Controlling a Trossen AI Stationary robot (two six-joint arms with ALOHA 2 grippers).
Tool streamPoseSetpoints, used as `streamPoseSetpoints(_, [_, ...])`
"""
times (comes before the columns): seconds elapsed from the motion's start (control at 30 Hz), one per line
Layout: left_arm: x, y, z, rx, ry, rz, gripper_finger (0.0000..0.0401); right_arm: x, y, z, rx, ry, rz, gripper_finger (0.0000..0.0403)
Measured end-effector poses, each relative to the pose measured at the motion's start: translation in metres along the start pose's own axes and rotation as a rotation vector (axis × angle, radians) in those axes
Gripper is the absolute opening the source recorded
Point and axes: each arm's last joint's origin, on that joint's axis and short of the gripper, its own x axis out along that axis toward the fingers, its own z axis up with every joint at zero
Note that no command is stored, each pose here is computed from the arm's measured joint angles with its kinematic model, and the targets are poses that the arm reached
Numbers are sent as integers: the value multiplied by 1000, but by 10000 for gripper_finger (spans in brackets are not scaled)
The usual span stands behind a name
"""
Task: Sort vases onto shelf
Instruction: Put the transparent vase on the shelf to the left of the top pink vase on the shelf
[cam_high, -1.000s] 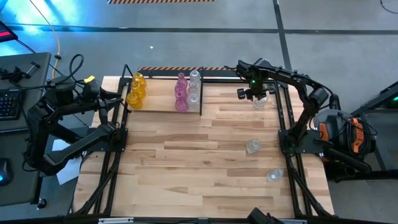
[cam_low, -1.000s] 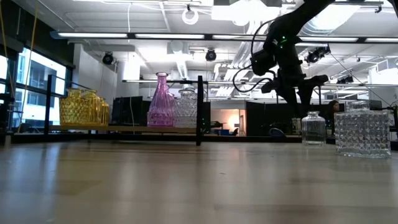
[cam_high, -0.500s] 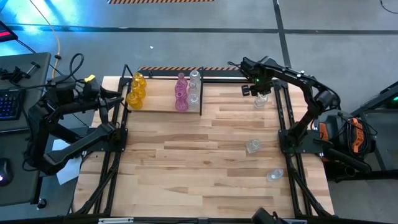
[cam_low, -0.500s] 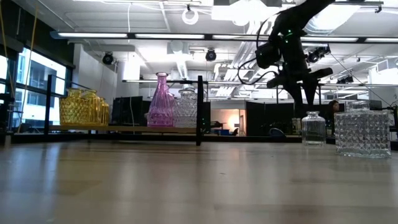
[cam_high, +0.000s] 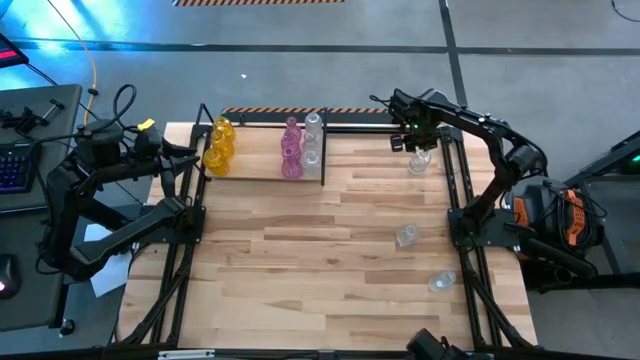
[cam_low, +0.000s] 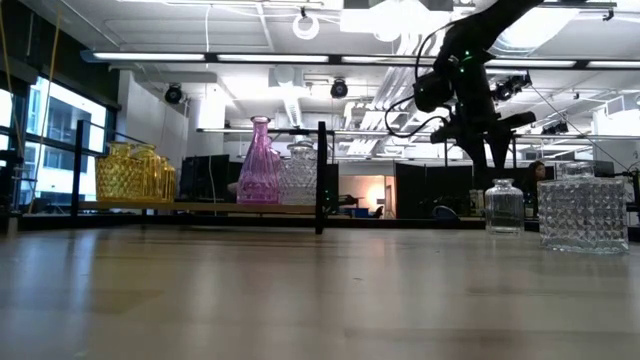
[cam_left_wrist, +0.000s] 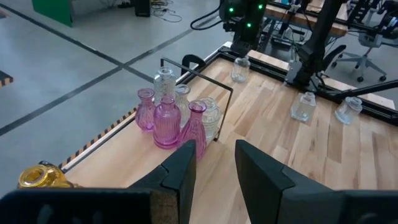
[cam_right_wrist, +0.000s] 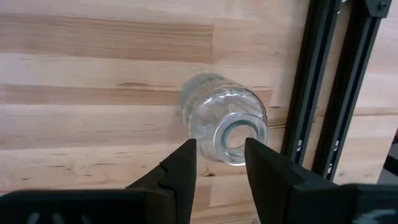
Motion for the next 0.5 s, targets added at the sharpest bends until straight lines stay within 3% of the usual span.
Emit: streamPoseSetpoints(0.5, [0,0,0,0,0,-1,104,23,13,6,-20,84,-32,117])
